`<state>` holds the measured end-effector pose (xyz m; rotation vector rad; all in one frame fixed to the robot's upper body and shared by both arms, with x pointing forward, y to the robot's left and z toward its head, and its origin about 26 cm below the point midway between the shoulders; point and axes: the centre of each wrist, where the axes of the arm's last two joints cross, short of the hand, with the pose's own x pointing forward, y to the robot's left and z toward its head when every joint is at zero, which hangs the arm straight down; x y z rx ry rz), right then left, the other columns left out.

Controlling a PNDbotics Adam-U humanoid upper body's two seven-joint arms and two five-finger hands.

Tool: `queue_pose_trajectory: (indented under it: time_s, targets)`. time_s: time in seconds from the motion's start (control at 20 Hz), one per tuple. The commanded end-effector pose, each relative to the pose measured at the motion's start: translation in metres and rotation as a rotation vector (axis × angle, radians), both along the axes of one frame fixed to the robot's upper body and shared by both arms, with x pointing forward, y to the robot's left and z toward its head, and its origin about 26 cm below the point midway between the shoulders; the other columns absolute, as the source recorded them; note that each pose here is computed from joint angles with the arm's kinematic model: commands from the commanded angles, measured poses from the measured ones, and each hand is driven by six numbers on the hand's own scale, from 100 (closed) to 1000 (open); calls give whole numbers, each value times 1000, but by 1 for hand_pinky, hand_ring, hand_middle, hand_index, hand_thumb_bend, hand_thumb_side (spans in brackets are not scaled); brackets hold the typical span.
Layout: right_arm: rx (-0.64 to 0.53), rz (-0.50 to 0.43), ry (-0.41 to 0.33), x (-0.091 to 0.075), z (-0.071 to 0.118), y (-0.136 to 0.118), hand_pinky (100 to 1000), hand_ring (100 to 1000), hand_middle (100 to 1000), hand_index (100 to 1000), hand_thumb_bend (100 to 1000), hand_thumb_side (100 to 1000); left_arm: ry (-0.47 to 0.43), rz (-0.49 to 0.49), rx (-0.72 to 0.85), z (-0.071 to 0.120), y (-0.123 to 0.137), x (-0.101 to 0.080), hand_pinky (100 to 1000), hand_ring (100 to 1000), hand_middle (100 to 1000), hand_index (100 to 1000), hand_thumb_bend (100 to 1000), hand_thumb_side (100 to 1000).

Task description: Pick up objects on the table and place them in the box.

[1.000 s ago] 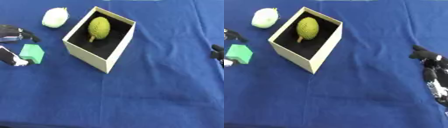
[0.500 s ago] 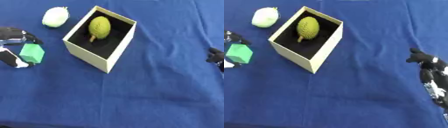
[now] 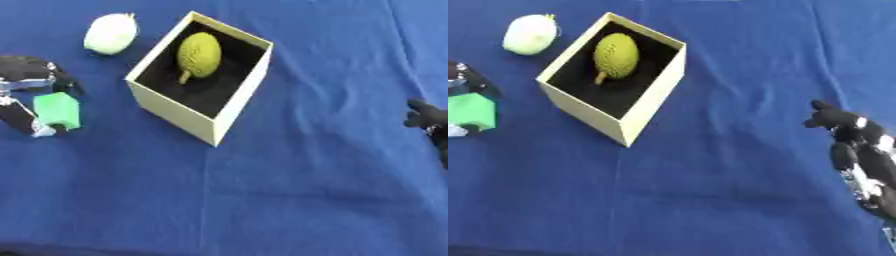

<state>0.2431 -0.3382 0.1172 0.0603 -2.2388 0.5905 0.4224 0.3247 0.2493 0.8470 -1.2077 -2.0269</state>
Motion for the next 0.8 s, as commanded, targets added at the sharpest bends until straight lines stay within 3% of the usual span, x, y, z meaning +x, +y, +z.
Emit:
queue_pose_trajectory:
  time_s: [0.05, 0.2, 0.45, 0.55, 0.8]
  targets:
    - [-10, 9, -9, -1, 5, 0, 1000, 1000, 704, 829, 100, 510, -52, -45, 28, 26, -1, -7, 708, 591, 472, 755, 145, 206]
    - [-9, 9, -3, -1, 4, 0, 1000, 1000, 704, 829, 100, 510, -96, -58, -2, 32, -8, -12, 680, 573, 458, 735, 126, 202]
    - [-9, 6, 6, -2, 3, 0, 1000, 1000, 704, 830, 100, 511, -144, -71, -32, 43, -14, -16, 612, 533, 460, 711, 229, 177]
    - [-9, 4, 10, -2, 3, 0, 1000, 1000, 704, 828, 100, 512, -156, -91, -45, 48, -20, -17, 606, 523, 453, 708, 207, 171]
    - [-9, -2, 16, -3, 2, -1, 1000, 1000, 704, 828, 100, 509, -212, -186, -72, 75, -45, -21, 602, 517, 448, 703, 214, 161]
